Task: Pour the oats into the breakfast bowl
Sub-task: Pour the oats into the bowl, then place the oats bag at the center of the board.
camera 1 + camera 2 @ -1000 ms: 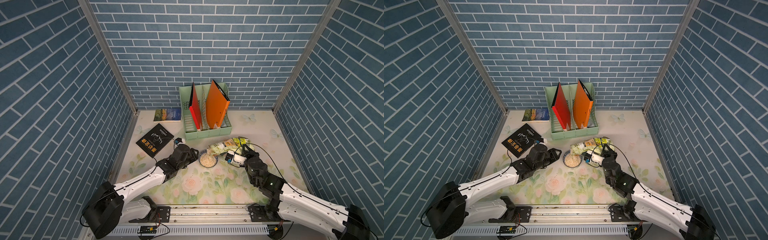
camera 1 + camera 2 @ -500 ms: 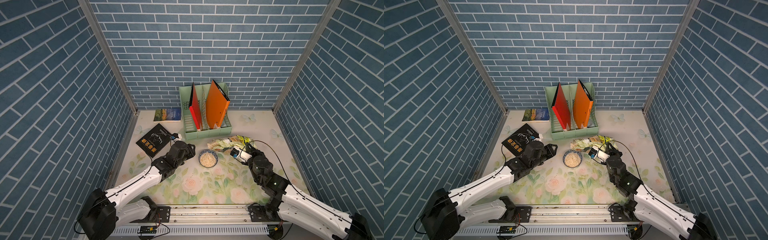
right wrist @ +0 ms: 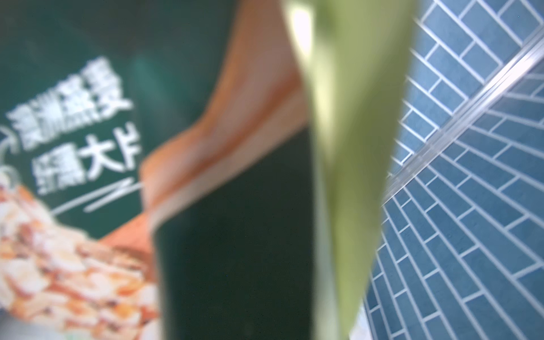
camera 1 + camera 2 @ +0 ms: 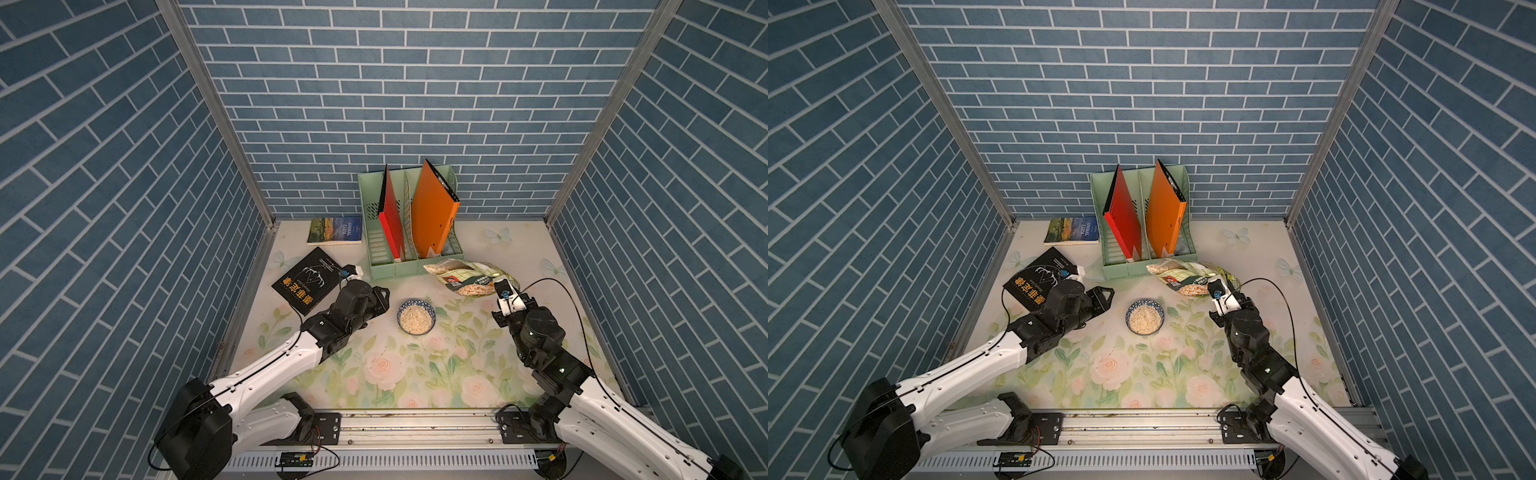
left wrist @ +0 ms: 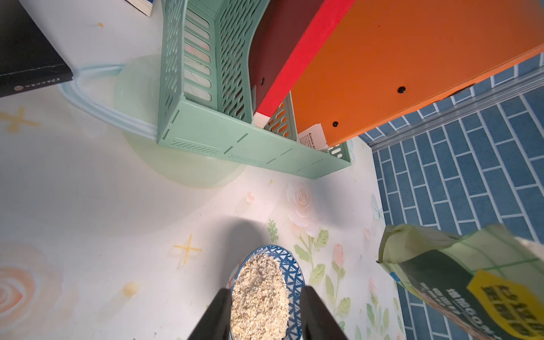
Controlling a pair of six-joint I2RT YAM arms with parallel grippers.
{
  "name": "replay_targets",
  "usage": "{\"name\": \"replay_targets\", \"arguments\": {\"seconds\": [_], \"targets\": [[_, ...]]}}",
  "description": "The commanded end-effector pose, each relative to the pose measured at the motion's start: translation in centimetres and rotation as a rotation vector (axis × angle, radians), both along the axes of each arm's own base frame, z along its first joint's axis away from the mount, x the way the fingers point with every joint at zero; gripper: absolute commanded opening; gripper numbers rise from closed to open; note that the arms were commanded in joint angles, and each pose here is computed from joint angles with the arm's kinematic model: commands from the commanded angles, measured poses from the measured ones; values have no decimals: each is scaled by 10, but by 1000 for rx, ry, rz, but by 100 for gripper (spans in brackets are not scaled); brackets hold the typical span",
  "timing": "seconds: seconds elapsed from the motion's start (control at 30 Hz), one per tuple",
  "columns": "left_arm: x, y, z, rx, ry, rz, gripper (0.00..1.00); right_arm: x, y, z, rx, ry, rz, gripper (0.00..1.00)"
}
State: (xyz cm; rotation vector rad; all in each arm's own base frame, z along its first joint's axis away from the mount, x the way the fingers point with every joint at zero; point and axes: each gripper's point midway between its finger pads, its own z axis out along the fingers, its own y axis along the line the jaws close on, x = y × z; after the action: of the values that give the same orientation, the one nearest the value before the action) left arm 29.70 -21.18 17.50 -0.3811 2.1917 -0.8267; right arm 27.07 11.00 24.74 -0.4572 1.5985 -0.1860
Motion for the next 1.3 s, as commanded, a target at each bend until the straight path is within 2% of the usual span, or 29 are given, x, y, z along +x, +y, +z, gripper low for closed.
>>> {"name": "replay_targets", "arguments": {"seconds": [0.0, 0.1, 0.3, 0.7, 0.9, 1.03, 1.27], "targets": [[3, -13, 9, -47, -22, -52, 42, -6, -3, 53, 574, -120, 34, 0], [3, -19, 11, -78, -34, -76, 42, -7, -7, 40, 742, -102, 28, 0], [6, -37, 9, -101, -18, -124, 42, -6, -3, 7, 846, -69, 48, 0], [4, -58, -7, -105, 25, -164, 42, 5, 10, -47, 828, 32, 37, 0], [4, -77, -14, -105, 47, -214, 42, 9, 17, -80, 732, 127, 17, 0], [7, -83, -16, -100, 46, -224, 42, 4, 12, -95, 716, 153, -1, 0], [11, -95, -21, -83, 57, -254, 42, -2, 15, -120, 679, 280, -18, 0]]}}
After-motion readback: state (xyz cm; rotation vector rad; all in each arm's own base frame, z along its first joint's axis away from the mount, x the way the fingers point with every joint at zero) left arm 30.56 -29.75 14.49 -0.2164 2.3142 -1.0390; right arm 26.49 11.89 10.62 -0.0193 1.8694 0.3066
